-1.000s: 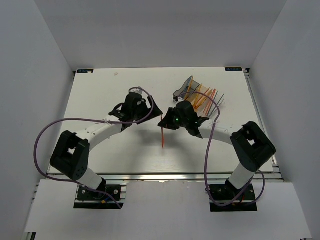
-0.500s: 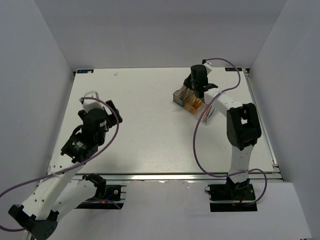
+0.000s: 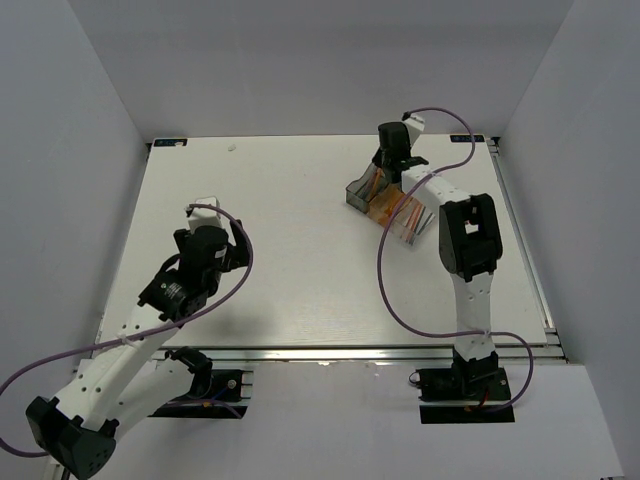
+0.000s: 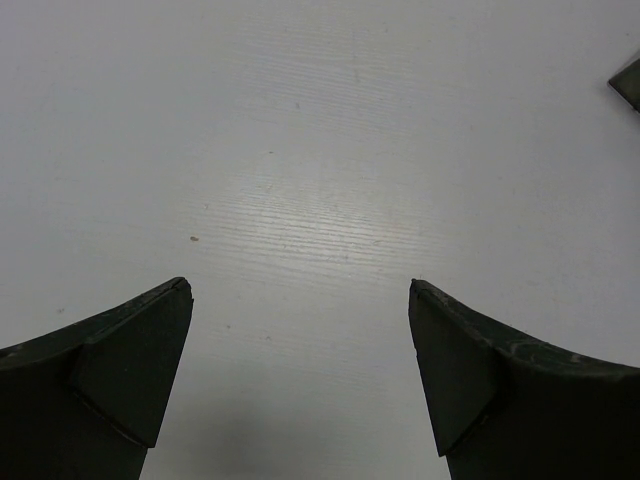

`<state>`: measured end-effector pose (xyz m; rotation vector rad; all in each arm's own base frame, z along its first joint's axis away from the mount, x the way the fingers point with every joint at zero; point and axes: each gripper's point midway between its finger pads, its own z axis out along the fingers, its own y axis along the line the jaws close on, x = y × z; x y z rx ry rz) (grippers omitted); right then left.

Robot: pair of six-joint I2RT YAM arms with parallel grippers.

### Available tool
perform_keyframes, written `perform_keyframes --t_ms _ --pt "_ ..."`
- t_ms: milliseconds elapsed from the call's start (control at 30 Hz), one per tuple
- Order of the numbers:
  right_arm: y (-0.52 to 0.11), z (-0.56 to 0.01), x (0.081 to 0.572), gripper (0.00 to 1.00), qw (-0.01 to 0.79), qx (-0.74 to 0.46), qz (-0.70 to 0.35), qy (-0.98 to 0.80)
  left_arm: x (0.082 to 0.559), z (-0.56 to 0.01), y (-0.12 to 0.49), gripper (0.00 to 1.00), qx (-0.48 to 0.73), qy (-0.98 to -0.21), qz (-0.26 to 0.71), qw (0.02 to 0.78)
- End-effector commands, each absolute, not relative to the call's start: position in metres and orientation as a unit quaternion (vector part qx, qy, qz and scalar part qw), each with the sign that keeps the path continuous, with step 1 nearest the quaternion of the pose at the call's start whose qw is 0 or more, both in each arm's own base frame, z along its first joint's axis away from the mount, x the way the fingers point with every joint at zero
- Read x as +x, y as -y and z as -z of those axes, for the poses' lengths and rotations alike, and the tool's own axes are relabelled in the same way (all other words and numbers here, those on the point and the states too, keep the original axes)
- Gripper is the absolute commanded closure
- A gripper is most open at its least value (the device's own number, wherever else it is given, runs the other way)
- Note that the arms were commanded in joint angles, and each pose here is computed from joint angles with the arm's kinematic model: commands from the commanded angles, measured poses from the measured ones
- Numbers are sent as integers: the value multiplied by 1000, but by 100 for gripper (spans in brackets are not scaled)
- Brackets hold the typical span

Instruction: Sort the eating utensils into containers

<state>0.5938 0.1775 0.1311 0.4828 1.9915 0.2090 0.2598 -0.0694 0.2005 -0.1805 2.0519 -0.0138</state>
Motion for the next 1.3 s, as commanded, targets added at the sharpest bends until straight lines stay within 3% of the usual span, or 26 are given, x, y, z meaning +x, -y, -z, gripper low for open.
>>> perform_keyframes --t_ms 0,167,267,300,700,833,900,967,1033,1067,1100,1267 --pt "-169 -140 603 100 533 202 -67 -819 261 -209 77 2 -63 -849 26 524" --pt "-171 -135 592 98 522 210 -84 -822 261 -210 76 2 -65 -847 27 526" --pt "-171 -134 588 83 523 215 -92 -820 261 -209 76 2 -64 -849 25 524" --pt "-172 -135 587 68 521 215 -93 -821 261 -209 76 2 -64 -849 25 524" --pt "-176 -171 585 62 528 193 -102 -821 260 -211 73 2 -70 -846 22 528" --pt "-179 -215 570 41 548 162 -119 -812 260 -217 55 2 -106 -836 -15 538" --pt "-179 -245 550 12 562 140 -127 -805 258 -218 41 2 -141 -829 -44 539" --pt "-176 -287 520 11 582 101 -144 -794 254 -226 18 2 -194 -810 -84 547" --pt "-173 -274 489 11 560 53 -141 -815 247 -235 -1 2 -228 -790 -111 558" --pt "-166 -300 466 11 574 46 -148 -804 245 -240 -7 2 -240 -782 -116 563" --pt "-159 -272 444 11 544 37 -135 -828 242 -244 -12 2 -251 -775 -120 567" --pt "-133 -282 346 11 554 -5 -158 -818 229 -259 -29 2 -284 -748 -127 586"
